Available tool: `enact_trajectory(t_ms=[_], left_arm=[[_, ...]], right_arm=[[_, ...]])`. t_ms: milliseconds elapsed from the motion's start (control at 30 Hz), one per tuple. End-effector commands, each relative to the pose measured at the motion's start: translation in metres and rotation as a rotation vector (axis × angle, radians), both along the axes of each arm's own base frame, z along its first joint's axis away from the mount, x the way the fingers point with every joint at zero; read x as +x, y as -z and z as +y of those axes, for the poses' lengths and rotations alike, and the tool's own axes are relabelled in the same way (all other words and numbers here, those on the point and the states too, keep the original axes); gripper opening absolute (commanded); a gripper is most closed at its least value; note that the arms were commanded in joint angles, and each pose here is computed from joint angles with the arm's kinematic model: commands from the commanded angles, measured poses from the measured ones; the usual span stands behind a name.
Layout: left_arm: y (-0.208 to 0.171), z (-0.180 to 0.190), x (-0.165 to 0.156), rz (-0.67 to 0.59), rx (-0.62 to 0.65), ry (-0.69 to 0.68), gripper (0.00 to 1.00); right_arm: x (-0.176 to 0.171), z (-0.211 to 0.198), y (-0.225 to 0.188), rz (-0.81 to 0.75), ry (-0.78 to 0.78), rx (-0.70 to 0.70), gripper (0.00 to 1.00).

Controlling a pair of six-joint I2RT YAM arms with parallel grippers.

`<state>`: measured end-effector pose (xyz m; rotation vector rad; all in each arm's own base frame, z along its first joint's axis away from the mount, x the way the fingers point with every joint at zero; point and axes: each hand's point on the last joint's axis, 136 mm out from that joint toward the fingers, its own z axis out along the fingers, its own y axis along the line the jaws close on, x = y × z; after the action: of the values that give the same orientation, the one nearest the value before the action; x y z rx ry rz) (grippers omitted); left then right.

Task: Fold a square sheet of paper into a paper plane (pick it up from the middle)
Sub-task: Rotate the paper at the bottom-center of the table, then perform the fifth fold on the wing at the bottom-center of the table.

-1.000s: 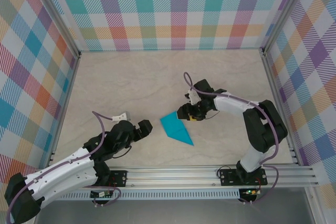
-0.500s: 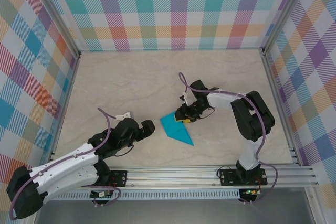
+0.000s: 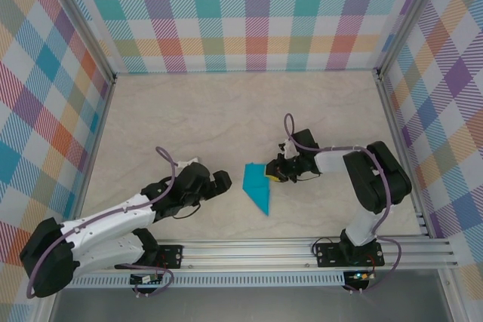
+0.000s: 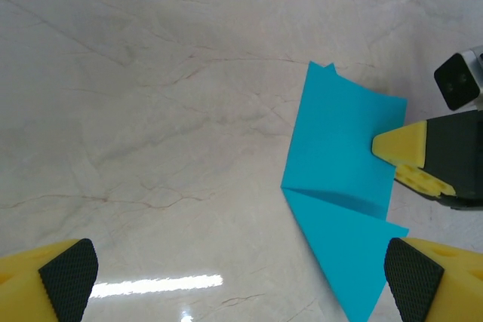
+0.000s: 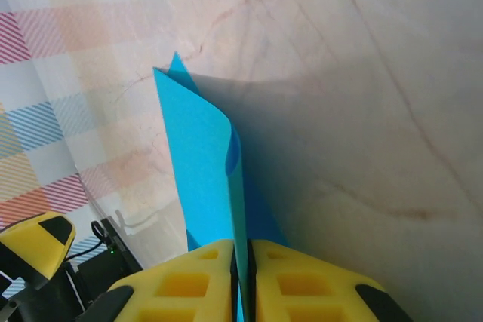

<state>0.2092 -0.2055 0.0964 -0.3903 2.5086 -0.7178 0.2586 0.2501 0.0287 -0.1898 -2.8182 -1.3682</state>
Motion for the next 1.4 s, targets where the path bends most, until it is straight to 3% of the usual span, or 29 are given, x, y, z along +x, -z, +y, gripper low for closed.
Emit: enact_trajectory(t_ms=[0, 167, 333, 700, 867, 1033, 1367], left_arm=[[-0.02, -0.022, 0.014, -0.033, -0.026, 0.054, 1.0], [-0.014, -0.027, 0.015, -0.009, -0.015, 0.068, 1.0], [-0.011, -0.027, 0.015, 0.024, 0.001, 0.076, 1.0], [-0.019, -0.026, 0.018, 0.02, -0.022, 0.104, 1.0], [-0.008, -0.021, 0.017, 0.058, -0.04, 0.092, 1.0], [0.004, -0.024, 0.025, 0.095, -0.086, 0.056, 1.0], [0.003, -0.024, 0.03, 0.11, -0.085, 0.032, 1.0]], right_arm=[[0.019, 0.004, -0.026, -0.087, 0.077, 0.048, 0.19], [0.008, -0.013, -0.023, -0.097, 0.088, -0.058, 0.4], [0.004, -0.024, -0.024, -0.132, 0.104, -0.109, 0.54], [-0.006, -0.035, -0.038, -0.158, 0.1, -0.147, 0.67], [-0.018, -0.028, -0.046, -0.139, 0.032, -0.108, 0.63], [-0.03, -0.031, -0.048, -0.12, -0.009, -0.119, 0.48], [-0.043, -0.022, -0.065, -0.115, -0.105, -0.062, 0.32]])
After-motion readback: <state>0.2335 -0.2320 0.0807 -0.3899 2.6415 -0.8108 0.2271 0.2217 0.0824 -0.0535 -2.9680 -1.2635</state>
